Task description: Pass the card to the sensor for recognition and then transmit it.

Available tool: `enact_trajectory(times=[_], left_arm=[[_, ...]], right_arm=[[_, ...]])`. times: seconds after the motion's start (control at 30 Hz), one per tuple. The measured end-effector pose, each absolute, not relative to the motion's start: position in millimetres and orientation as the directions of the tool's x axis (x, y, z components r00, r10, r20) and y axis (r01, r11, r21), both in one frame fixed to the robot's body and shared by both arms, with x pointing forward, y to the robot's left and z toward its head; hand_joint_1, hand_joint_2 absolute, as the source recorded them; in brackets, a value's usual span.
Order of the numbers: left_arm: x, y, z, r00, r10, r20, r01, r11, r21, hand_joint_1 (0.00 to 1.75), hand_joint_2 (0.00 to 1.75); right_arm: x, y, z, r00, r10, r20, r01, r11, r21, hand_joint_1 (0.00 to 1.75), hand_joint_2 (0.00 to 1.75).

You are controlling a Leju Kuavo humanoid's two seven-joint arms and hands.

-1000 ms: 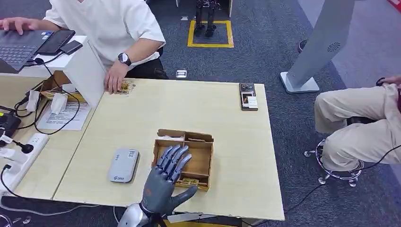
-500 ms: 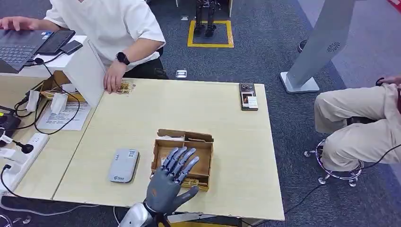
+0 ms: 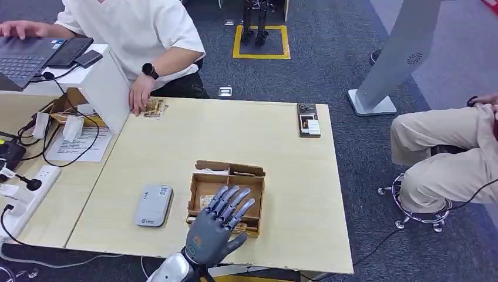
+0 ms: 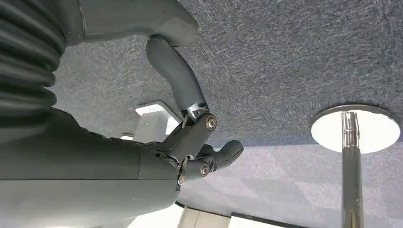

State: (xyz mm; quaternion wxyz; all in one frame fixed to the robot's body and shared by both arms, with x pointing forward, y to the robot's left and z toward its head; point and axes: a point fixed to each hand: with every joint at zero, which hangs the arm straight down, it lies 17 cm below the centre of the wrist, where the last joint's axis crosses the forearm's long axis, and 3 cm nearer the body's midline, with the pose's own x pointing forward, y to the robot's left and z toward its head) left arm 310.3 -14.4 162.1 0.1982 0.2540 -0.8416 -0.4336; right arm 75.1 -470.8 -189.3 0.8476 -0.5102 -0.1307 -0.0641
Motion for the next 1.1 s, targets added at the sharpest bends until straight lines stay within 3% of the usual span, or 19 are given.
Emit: enact_trajectory(times=[1.1], left_arm=[[325.4, -12.5, 143.0, -0.727, -0.687, 0.009, -0.322, 0.351, 0.879, 0.0, 1.75]], right_arm=[[73.9, -470.8, -189.7, 0.957, 0.015, 0.288, 0.247, 0.471, -0.847, 0.0, 1.75]])
